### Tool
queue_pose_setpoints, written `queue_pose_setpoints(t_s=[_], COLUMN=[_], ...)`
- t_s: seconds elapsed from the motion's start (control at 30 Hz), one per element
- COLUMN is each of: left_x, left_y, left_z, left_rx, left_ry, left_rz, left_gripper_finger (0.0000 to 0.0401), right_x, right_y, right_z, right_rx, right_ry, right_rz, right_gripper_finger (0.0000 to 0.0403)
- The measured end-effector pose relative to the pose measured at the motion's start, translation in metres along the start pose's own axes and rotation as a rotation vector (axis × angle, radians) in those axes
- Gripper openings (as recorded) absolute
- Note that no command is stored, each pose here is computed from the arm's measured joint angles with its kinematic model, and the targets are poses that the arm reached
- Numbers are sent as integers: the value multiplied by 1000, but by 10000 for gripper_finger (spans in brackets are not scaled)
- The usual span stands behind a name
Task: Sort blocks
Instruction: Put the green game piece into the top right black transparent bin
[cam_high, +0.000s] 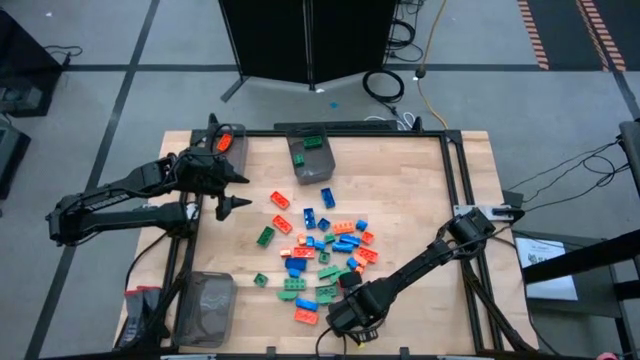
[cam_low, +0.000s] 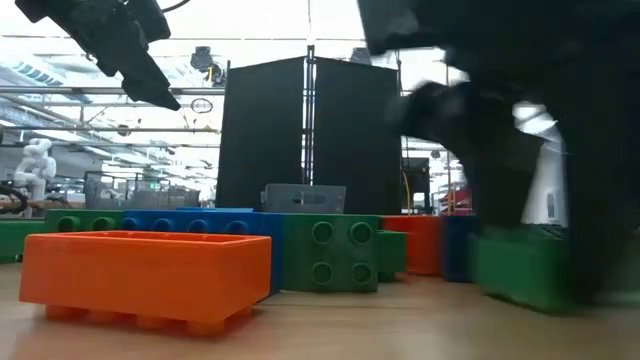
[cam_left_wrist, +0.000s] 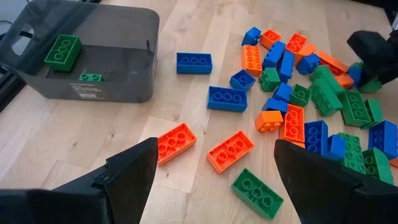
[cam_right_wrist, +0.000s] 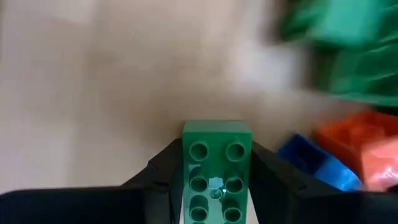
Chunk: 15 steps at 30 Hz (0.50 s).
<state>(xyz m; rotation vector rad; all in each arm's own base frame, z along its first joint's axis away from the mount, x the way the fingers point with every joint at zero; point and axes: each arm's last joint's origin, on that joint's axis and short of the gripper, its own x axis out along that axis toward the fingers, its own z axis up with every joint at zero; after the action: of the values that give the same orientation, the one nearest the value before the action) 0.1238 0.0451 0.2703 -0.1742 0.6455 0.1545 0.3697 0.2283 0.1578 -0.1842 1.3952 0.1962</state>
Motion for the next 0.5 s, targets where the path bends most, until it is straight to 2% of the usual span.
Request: queue_pose_setpoints(t_s=[0.17,0.3,0.4,0.5], left_x=[0,0,0,0], left_y=[0,0,0,0], left_z=[0,0,0,0], left_rx=[0,0,1,1], left_ry=[0,0,0,0], left_rz=[0,0,0,0], left_gripper_finger=[322,322,322,322], right_x=[-66,-112,-140,-160], right_y=[-18,-45,-83,-135], right_z=[19,32,36,36], right_rx=[-65,-148,-188,-161], right_ry=[-102,-193,-226,-223], right_rz=[-155,-397,-582,-657], right_gripper_finger=[122,122,122,122])
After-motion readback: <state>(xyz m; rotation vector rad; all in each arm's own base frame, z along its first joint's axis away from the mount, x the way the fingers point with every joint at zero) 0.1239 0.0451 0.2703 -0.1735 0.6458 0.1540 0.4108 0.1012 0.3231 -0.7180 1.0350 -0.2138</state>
